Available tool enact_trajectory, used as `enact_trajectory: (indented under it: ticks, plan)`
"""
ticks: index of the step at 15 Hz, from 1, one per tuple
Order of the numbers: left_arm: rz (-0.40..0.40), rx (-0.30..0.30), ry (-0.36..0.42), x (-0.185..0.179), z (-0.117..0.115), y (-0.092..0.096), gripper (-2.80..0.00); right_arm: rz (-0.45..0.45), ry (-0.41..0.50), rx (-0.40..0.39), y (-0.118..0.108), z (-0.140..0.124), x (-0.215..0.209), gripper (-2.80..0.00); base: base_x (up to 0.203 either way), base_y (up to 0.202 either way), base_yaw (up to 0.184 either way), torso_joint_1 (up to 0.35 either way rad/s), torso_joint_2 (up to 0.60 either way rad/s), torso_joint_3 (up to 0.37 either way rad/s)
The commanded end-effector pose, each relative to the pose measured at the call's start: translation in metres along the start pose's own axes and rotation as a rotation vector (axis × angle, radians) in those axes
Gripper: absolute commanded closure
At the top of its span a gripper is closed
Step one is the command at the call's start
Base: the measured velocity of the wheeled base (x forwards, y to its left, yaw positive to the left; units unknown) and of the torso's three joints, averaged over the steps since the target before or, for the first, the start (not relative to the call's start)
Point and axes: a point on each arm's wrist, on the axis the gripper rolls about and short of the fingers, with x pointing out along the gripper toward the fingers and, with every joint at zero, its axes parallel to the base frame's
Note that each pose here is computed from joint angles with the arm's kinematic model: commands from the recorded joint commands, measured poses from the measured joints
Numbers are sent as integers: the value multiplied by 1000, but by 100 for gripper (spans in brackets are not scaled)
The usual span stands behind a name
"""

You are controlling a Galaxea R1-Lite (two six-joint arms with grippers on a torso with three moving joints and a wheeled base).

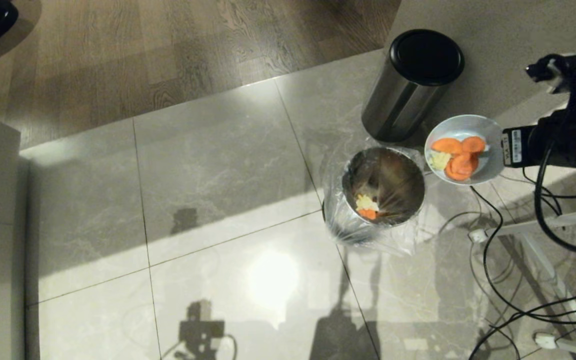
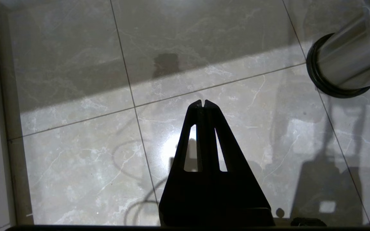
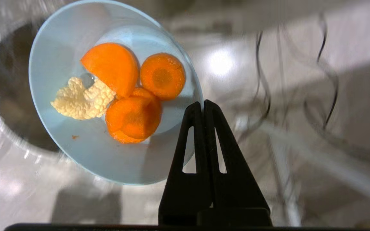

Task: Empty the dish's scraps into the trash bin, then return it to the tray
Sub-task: Pour the leftover food from the bowl into the trash can

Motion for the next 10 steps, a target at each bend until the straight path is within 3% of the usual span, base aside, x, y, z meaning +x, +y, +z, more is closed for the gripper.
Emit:
enact_trajectory:
  ticks: [1,5,10]
  plan:
    - [-1,-1,1,0,0,0,0,-4,-54,-77,9,1,21,0,0,0,0,0,0,0]
    - [0,-1,1,0,0,0,0,-22,-150,-181,12,3,30,0,0,0,0,0,0,0]
    - [1,-1,1,0,0,0,0,-21,-266,-249,20,0,22,0,0,0,0,0,0,0]
